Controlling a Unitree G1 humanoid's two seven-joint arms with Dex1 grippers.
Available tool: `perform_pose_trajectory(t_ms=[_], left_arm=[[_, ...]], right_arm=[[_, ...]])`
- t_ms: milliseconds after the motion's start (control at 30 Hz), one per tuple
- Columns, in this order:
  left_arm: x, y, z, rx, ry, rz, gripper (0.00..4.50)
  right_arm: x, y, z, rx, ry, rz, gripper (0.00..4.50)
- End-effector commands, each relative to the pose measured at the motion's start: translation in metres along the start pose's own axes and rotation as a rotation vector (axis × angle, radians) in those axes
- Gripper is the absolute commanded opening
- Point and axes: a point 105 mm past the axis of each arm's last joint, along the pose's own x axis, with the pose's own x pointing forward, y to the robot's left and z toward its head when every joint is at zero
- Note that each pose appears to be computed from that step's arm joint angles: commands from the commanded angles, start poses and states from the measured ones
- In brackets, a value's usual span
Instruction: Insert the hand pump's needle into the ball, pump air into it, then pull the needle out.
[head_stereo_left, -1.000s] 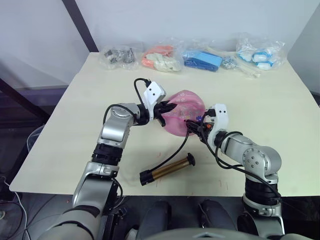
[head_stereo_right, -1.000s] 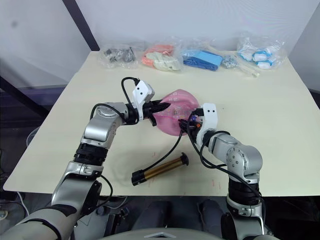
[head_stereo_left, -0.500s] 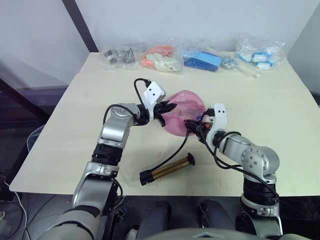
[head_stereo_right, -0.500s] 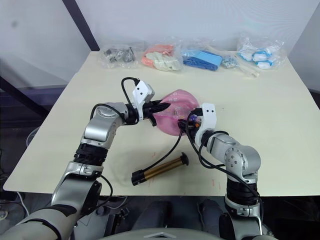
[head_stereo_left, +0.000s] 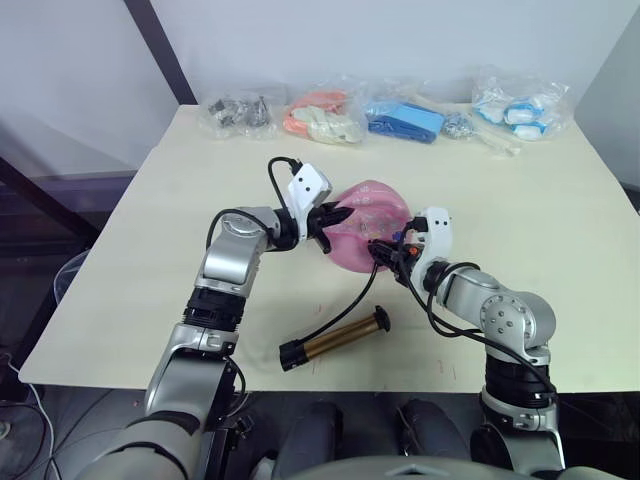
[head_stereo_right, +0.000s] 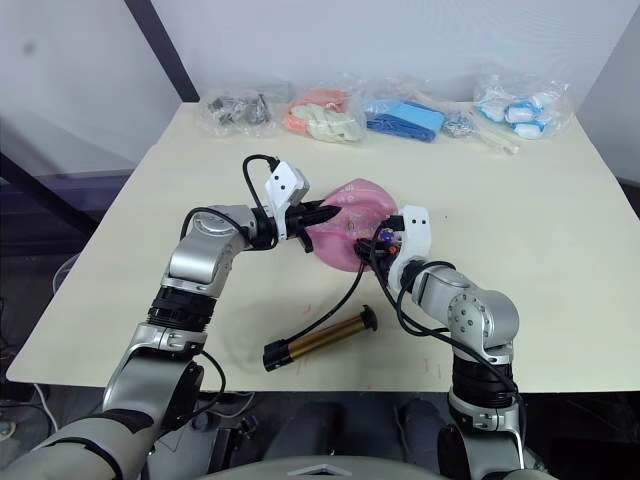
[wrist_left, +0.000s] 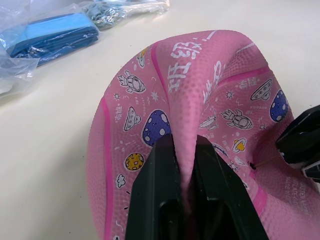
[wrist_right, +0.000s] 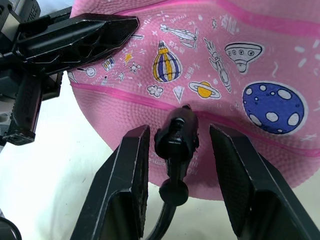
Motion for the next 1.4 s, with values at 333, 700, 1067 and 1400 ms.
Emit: perform_pose_trajectory(t_ms=[333, 700, 1067, 1400], left_arm=[[0.0085, -0.0209, -0.0457, -0.095, 0.143, -0.064, 0.0], [0.0084, -0.0214, -0.0457, -0.096, 0.143, -0.065, 0.0], [0.0081, -0.0206, -0.046, -0.095, 0.143, -0.062, 0.0], [0.0097, -0.0212, -0.0453, -0.093, 0.143, -0.067, 0.0]], right_arm=[[0.0023, 0.0125, 0.0144, -0.022, -0.059, 0.045, 1.96], [0.002, 0.0122, 0.0122, -0.023, -0.05, 0.043, 1.96], [-0.0024, 0.0088, 0.0147, -0.028, -0.056, 0.034, 1.96], [-0.0039, 0.0067, 0.015, -0.028, -0.056, 0.03, 1.96]])
